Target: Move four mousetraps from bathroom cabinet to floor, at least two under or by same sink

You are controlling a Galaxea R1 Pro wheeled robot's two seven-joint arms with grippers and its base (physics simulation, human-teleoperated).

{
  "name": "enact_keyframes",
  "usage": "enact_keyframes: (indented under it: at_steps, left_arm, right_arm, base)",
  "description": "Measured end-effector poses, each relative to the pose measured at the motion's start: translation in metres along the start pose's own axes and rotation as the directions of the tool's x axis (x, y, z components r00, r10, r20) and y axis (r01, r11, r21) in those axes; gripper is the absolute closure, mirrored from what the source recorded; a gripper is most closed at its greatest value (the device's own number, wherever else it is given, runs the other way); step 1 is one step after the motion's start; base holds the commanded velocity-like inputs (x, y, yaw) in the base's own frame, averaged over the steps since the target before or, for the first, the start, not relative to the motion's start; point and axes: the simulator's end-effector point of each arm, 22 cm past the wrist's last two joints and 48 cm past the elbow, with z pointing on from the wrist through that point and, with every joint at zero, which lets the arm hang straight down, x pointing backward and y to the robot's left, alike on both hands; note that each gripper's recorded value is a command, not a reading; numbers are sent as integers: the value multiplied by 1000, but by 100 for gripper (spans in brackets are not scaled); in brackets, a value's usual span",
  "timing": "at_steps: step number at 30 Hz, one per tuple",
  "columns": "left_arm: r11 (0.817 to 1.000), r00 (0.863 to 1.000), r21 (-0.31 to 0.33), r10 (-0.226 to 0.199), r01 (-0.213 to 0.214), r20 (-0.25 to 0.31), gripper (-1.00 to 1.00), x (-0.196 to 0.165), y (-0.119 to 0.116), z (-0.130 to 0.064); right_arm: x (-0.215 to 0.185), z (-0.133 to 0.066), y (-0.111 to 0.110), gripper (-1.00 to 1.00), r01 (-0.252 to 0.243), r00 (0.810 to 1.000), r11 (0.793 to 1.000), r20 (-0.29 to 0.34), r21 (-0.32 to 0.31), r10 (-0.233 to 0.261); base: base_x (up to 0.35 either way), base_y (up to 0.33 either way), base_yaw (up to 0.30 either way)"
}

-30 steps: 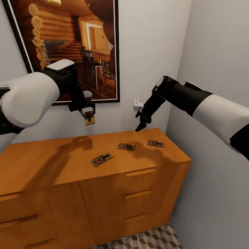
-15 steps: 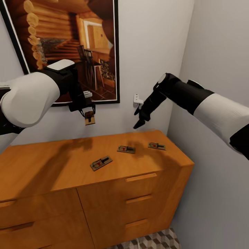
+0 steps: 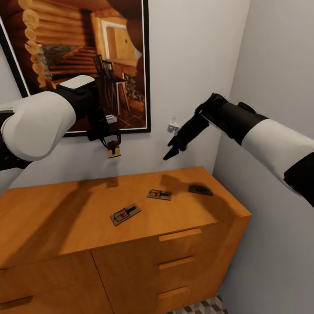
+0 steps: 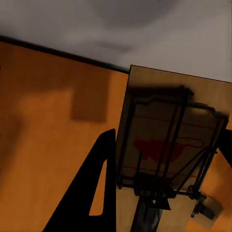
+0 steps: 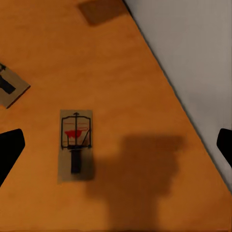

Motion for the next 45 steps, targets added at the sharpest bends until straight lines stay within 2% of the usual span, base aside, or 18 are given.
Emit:
enact_keyframes:
  at_steps: [3,4,5,7,9,11,14,16,18,25,45]
  left_arm:
    - [1000,1000,-1,0,0,0,100,0,0,0]
    - [1000,1000,0,0,0,0,100,0,0,0]
    - [1000,1000,0,0,0,0,100,0,0,0]
    - [1000,1000,0,0,0,0,100,0,0,0]
    - [1000,1000,0,0,0,0,100,0,0,0]
    - [1000,1000,0,1,-1,0,100,0,0,0]
    - [1000,1000,-1,1,-1,0,100,0,0,0]
    - [1000,1000,-1,1,-1,0,100,0,0,0]
    - [1000,1000,-1,2,-2,0,100,0,0,0]
    - [1000,1000,-2,1,-1,1,100,0,0,0]
    - [1000,1000,-3,0,0,-1,100,0,1,1]
  right_arm:
    - [36,26,5,-100,1,994,1000,-113,-14,-3]
    - [56,36,7,-100,4,984,1000,-177,-18,-7]
    - [66,40,7,-100,5,979,1000,-206,-18,-8]
    - [77,42,5,-100,-9,973,1000,-231,-14,6]
    - [90,40,-2,-100,-46,968,999,-248,1,45]
    - [95,41,-5,-100,-66,965,998,-255,10,66]
    - [93,49,-3,-100,-73,963,997,-260,5,72]
    - [98,67,6,-100,-94,958,995,-272,-13,87]
    - [100,74,9,-100,-107,956,994,-276,-20,98]
    - [89,87,18,-100,-119,959,992,-263,-38,105]
    - [77,94,24,-100,-105,965,993,-247,-54,89]
  base:
    - [0,0,0]
    - [0,0,0]
    - [0,0,0]
    - [0,0,0]
    - [0,0,0]
    - [0,0,0]
    - [0,0,0]
    - [0,0,0]
    - [0,0,0]
    - [45,47,0]
    - [17,18,11]
